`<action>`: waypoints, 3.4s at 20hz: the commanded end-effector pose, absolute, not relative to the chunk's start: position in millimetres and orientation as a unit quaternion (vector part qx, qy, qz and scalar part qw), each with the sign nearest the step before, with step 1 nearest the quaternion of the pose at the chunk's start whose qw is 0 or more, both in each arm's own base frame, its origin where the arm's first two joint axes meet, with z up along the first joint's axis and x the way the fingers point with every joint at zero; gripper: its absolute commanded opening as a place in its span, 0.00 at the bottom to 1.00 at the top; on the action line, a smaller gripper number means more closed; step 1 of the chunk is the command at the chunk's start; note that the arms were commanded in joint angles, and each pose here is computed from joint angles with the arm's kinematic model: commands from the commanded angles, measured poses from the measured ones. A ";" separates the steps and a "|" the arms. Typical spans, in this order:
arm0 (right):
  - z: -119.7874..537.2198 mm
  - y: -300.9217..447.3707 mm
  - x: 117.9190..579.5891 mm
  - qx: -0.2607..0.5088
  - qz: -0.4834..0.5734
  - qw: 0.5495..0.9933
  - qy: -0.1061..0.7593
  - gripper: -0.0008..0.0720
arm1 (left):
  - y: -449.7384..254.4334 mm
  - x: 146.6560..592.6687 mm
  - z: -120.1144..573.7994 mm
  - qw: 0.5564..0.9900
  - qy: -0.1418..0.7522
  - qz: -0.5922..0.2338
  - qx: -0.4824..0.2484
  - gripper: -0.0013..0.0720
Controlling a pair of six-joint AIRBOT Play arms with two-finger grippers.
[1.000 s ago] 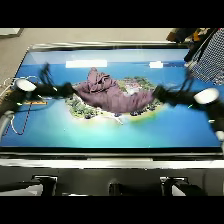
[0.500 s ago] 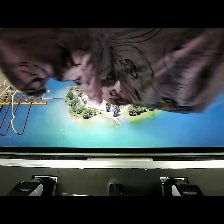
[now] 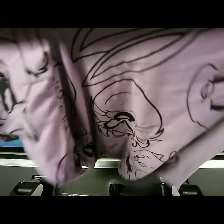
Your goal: Fold the clothes and pants, and hang the long-sleeved shirts on hangers.
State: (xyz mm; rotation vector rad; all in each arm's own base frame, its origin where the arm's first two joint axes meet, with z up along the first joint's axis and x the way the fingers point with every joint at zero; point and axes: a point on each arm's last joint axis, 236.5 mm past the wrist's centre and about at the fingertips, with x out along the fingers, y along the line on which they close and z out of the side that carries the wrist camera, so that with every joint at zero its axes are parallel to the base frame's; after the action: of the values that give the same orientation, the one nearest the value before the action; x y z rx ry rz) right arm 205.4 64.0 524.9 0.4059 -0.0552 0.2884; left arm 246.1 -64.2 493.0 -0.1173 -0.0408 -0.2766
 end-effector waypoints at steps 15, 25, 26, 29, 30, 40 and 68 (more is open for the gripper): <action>84.9 195.2 592.9 0.337 0.196 0.830 0.399 0.32 | -80.7 503.1 46.8 0.855 0.480 -0.079 -0.181 0.06; 127.6 5.2 401.1 0.157 0.069 0.797 0.579 0.91 | -75.5 496.4 33.2 0.839 0.506 -0.075 -0.188 0.06; 121.9 2.5 381.3 0.175 0.053 0.793 0.581 0.95 | -75.7 495.9 33.0 0.838 0.507 -0.075 -0.188 0.06; 70.5 25.6 321.0 0.246 0.021 0.763 0.597 0.95 | -75.8 495.3 32.7 0.837 0.508 -0.075 -0.188 0.06; 47.3 44.4 301.8 0.280 0.027 0.746 0.604 0.95 | -75.9 495.1 32.6 0.837 0.508 -0.075 -0.188 0.06; -77.3 151.7 212.6 0.360 0.065 0.675 0.641 0.94 | -75.8 495.3 31.6 0.837 0.509 -0.075 -0.187 0.06; 526.4 5.7 141.1 0.194 -0.022 0.981 -0.019 0.08 | 65.1 198.7 525.2 0.975 -0.043 0.150 -0.160 0.06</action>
State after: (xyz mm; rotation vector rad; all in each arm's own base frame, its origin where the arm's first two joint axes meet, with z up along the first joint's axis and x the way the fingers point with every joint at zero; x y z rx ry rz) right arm 173.4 16.1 527.2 0.3667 -0.0203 0.0237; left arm 255.5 45.2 523.9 -0.3274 -0.0585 0.1606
